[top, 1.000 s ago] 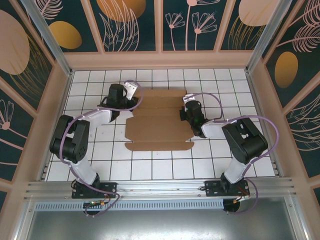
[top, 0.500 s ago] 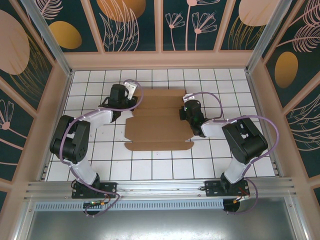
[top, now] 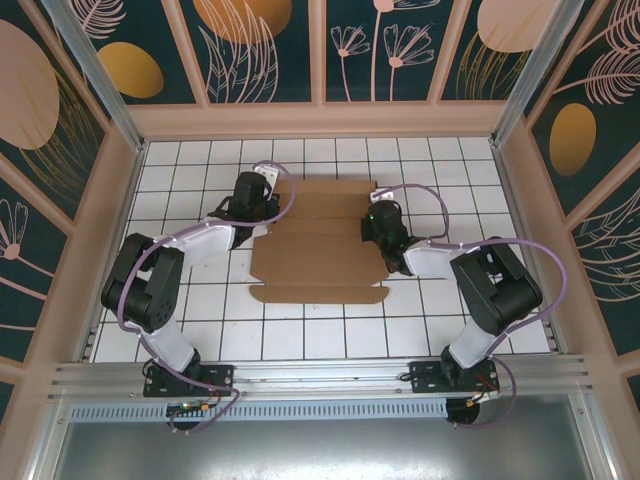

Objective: Fold the paper box

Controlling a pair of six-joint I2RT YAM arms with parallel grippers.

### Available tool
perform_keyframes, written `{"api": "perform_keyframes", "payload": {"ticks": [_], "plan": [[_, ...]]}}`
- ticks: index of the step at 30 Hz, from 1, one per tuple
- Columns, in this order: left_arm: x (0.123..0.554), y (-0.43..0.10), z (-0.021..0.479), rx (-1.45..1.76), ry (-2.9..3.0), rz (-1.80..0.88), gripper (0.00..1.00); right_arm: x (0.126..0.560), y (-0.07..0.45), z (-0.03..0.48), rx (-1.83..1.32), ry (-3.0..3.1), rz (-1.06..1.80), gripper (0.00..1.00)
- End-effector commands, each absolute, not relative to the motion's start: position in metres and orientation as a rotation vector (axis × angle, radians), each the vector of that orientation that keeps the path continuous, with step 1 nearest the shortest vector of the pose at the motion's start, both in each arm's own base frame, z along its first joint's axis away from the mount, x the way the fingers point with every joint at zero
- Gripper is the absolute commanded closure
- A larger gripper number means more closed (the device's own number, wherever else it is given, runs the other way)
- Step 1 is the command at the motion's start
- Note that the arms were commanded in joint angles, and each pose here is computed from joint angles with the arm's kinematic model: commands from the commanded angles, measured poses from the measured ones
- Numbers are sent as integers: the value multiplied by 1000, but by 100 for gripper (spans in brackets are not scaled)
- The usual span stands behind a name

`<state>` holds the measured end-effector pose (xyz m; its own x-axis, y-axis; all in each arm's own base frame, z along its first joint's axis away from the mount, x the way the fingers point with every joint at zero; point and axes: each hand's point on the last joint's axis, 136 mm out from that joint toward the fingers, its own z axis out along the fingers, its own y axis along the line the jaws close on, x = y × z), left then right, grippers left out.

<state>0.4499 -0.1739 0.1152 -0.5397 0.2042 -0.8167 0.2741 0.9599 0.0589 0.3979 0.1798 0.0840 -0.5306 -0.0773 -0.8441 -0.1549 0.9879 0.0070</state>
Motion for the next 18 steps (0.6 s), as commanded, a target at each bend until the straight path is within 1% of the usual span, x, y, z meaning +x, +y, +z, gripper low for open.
{"api": "perform_keyframes", "payload": {"ticks": [1,2,3,5,8,14,18], "plan": [[443,-165,92,313,2234,-75,98,405,180,104,-108,2091,84,100],[442,-169,92,312,2233,-107,88,405,180,100,-115,2098,72,100],[434,-169,81,310,2259,-128,83,406,178,99,-115,2101,59,100],[428,-172,77,306,2269,-171,78,406,176,95,-114,2103,51,100],[423,-174,72,286,2283,-216,75,406,174,91,-111,2112,45,100],[415,-176,64,250,2306,-270,71,406,174,88,-113,2116,43,100],[413,-175,61,237,2307,-268,71,406,175,87,-119,2117,50,100]]}}
